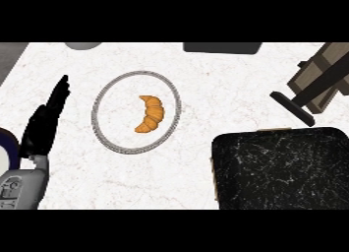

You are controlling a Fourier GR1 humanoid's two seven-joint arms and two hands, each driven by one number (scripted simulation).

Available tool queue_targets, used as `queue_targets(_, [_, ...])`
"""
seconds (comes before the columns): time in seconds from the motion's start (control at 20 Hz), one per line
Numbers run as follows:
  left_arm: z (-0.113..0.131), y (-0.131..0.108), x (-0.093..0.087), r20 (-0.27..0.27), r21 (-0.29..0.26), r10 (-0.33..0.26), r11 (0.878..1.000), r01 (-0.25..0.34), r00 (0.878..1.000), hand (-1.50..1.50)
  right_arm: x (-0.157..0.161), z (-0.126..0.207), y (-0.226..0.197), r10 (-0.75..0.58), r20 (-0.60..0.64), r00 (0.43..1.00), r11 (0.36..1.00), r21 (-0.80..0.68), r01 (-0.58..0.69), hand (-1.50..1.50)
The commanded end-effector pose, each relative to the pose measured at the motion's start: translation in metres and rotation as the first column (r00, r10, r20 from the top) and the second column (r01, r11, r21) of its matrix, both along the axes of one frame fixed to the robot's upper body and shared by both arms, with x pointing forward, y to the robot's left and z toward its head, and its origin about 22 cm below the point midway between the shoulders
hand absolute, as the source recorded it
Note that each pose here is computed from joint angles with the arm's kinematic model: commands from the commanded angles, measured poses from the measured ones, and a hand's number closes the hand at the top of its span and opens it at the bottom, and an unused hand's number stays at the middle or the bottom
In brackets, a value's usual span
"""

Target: Pick the can from the tray and place it in the tiered basket

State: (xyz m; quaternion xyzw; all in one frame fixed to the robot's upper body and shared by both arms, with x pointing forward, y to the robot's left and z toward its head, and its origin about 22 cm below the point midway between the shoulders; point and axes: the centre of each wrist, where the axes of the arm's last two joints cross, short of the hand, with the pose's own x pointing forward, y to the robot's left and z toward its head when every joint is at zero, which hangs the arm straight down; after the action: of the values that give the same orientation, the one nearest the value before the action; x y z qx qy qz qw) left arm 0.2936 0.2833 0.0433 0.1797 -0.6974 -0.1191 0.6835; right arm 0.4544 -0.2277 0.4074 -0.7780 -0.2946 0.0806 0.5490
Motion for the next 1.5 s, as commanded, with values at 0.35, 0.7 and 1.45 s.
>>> queue_targets(0.35, [-0.012,0.001,-0.017,-0.018,0.009,-0.001,1.000,0.001,1.000,0.00,-0.004,-0.006,-0.058,0.032,-0.101,0.994,0.998,0.052,-0.027,1.50])
queue_targets(0.7, [0.000,0.011,-0.013,-0.001,-0.016,0.022,1.000,-0.022,1.000,0.00,-0.001,-0.041,-0.088,0.097,-0.066,0.993,0.977,0.197,-0.082,1.50])
queue_targets(1.45, [-0.013,0.016,-0.015,-0.015,0.004,0.052,0.999,-0.052,0.999,0.00,-0.003,-0.050,-0.083,0.043,0.282,0.959,0.914,0.377,-0.151,-1.50])
